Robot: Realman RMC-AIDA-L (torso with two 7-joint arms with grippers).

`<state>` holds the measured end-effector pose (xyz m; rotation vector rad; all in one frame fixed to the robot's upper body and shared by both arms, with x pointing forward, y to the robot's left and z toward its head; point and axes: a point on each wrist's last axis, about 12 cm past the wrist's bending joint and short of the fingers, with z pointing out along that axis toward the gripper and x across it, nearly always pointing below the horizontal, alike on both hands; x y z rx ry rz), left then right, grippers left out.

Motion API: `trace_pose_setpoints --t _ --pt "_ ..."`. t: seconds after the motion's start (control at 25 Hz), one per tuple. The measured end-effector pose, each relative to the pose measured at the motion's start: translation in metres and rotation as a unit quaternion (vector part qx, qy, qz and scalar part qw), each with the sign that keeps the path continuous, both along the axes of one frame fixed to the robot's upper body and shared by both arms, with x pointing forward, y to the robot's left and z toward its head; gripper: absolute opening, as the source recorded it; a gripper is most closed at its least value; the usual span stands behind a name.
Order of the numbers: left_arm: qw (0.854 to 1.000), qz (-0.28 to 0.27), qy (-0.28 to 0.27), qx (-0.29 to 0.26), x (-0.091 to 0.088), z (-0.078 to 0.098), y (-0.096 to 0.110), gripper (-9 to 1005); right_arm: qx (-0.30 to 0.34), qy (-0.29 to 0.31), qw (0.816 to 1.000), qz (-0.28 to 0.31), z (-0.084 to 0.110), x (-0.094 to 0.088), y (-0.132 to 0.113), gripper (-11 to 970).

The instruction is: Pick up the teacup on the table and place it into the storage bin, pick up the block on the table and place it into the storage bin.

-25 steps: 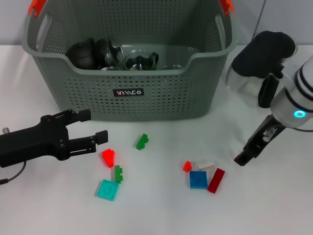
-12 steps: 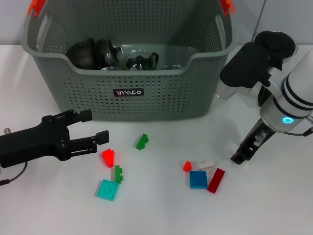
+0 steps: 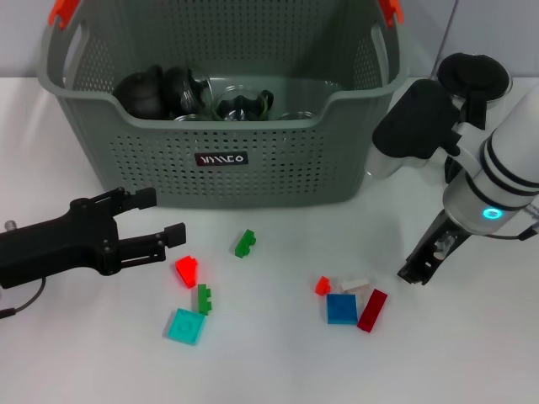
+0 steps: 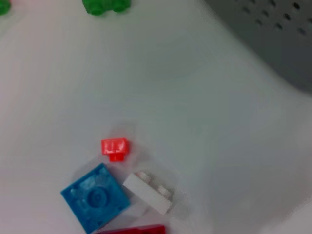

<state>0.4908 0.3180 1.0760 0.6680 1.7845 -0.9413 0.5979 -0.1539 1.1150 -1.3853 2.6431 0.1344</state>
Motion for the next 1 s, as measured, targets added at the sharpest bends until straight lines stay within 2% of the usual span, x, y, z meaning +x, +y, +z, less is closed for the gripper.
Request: trace_pose_setpoints --t 0.2,0.28,0.4,0.48,0.64,0.72,0.8,1.0 --pt "1.0 0.002 0.0 0.0 -0.001 0.0 0.001 881 0.016 -0.011 1.0 -0.002 0.016 -0.005 -0.003 175" --pt "1.0 0.002 0.0 0.001 -0.001 0.0 0.001 881 0.03 -0.022 0.999 -0.001 0.033 -0.007 -0.002 170" --pt "1.0 0.003 0.002 0.001 -0.002 -0.001 0.002 881 0.076 -0.026 0.997 0.007 0.066 -0.014 -0.001 162" --pt "1.0 0.005 0.003 0.003 -0.003 -0.002 0.003 881 0.135 -0.021 0.99 0.024 0.095 -0.021 0.001 163" --pt "1.0 0.006 0.005 0.004 -0.004 -0.003 0.004 881 0.286 -0.022 0.956 0.069 0.154 -0.025 0.005 147" --pt "1.0 0.007 0.004 0.004 -0.004 -0.002 0.004 881 0.341 -0.043 0.936 0.076 0.178 -0.018 0.003 136" --pt "1.0 0.007 0.003 0.003 -0.004 -0.002 0.004 881 0.368 -0.076 0.924 0.068 0.192 -0.006 0.002 128" --pt "1.0 0.002 0.0 0.001 -0.002 0.0 0.002 881 0.387 -0.136 0.911 0.04 0.201 0.033 0.006 114"
